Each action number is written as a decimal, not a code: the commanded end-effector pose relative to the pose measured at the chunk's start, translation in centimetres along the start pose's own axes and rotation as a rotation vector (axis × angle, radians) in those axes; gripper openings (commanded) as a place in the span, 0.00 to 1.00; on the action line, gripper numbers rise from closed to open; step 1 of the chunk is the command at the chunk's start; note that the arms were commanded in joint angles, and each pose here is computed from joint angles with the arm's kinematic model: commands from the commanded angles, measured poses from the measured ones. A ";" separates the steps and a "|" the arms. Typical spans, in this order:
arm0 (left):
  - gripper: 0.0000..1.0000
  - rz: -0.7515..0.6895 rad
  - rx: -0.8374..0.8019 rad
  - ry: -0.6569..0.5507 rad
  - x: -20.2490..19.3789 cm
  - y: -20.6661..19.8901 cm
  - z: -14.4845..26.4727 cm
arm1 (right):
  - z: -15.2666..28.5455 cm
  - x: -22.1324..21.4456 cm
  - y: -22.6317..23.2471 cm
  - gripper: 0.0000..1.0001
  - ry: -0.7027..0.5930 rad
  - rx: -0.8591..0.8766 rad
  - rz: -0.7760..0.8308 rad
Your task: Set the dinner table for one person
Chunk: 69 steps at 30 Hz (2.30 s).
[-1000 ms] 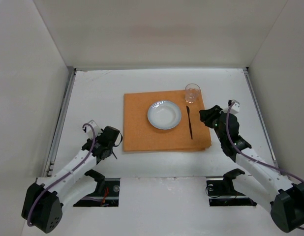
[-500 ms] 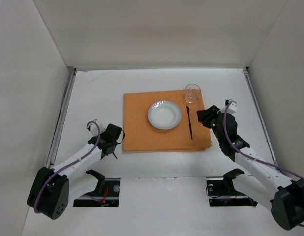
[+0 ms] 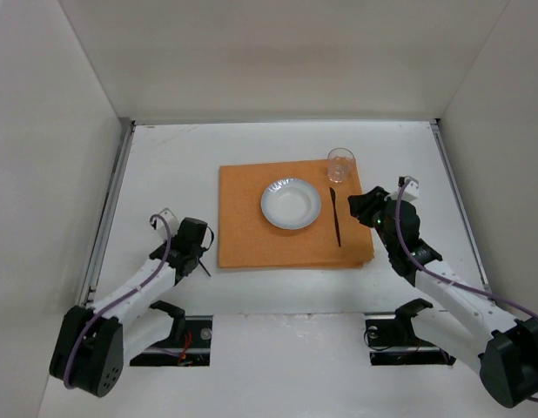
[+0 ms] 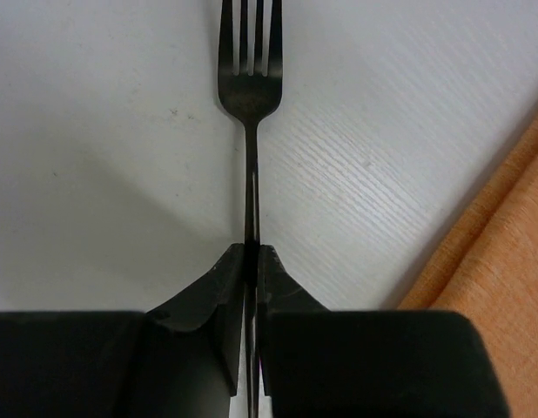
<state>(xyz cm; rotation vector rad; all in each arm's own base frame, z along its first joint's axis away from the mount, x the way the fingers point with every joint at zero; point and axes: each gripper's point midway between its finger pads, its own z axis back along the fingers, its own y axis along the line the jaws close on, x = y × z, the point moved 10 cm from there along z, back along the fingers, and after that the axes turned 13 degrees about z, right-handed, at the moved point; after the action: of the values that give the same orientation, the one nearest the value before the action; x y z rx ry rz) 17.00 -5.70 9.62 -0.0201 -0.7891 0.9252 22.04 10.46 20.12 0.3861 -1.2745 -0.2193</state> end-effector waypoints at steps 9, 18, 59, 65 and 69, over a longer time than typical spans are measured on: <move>0.00 -0.329 -0.275 -0.126 3.9 -7.1 8.2 | -0.3 1.5 1.0 0.47 -0.062 0.038 -0.004; 0.02 -0.628 -0.340 -0.057 -0.8 -14.4 7.0 | -0.3 1.3 1.0 0.48 -0.053 0.040 -0.001; 0.10 -0.649 -0.249 0.055 -6.5 -16.7 -0.6 | -1.1 0.7 1.1 0.53 -0.034 0.028 0.007; 0.23 -0.632 -0.259 0.048 -6.0 -16.6 -0.2 | -1.0 0.8 1.1 0.53 -0.038 0.032 0.007; 0.32 -0.600 -0.282 0.032 -5.0 -16.5 0.8 | -1.0 0.8 1.1 0.53 -0.038 0.028 0.009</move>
<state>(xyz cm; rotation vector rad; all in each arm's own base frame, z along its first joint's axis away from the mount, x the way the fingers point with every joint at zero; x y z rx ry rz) 26.46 -20.33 10.49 0.0081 -0.7722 0.2009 22.45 10.82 18.79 0.3613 -1.2243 -0.2056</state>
